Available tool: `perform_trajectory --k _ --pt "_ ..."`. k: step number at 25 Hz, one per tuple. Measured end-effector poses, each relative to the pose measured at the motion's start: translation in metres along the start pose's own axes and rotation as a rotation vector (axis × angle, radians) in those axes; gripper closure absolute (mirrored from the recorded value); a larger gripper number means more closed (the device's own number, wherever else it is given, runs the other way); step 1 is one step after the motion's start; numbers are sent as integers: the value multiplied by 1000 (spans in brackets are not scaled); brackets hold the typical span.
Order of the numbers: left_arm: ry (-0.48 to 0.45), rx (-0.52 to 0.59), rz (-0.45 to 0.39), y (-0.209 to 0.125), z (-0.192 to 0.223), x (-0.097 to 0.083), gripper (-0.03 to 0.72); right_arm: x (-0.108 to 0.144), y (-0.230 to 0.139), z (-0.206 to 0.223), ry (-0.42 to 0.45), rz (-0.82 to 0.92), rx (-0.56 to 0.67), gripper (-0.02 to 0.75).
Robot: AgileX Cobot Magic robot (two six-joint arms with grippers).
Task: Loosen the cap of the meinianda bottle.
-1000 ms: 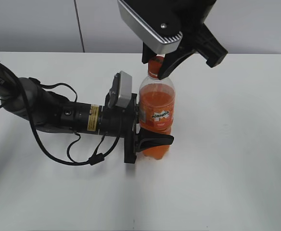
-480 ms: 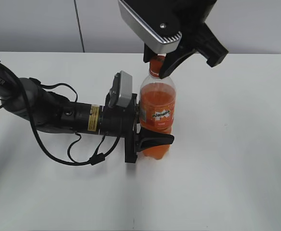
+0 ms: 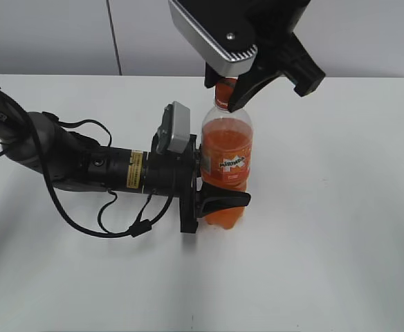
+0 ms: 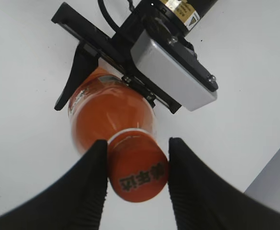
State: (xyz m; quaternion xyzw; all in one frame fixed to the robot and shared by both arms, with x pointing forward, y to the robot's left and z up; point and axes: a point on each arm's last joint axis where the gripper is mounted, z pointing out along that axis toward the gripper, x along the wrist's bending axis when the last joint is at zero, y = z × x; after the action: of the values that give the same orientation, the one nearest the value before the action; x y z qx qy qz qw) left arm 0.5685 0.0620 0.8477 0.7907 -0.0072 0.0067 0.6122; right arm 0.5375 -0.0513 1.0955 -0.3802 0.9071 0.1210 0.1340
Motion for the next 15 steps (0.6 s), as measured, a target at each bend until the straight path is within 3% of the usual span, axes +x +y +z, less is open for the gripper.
perform_trajectory --k 15 --pt "18 5 -17 -1 1 1 304 -2 6 1 -13 61 -58 402"
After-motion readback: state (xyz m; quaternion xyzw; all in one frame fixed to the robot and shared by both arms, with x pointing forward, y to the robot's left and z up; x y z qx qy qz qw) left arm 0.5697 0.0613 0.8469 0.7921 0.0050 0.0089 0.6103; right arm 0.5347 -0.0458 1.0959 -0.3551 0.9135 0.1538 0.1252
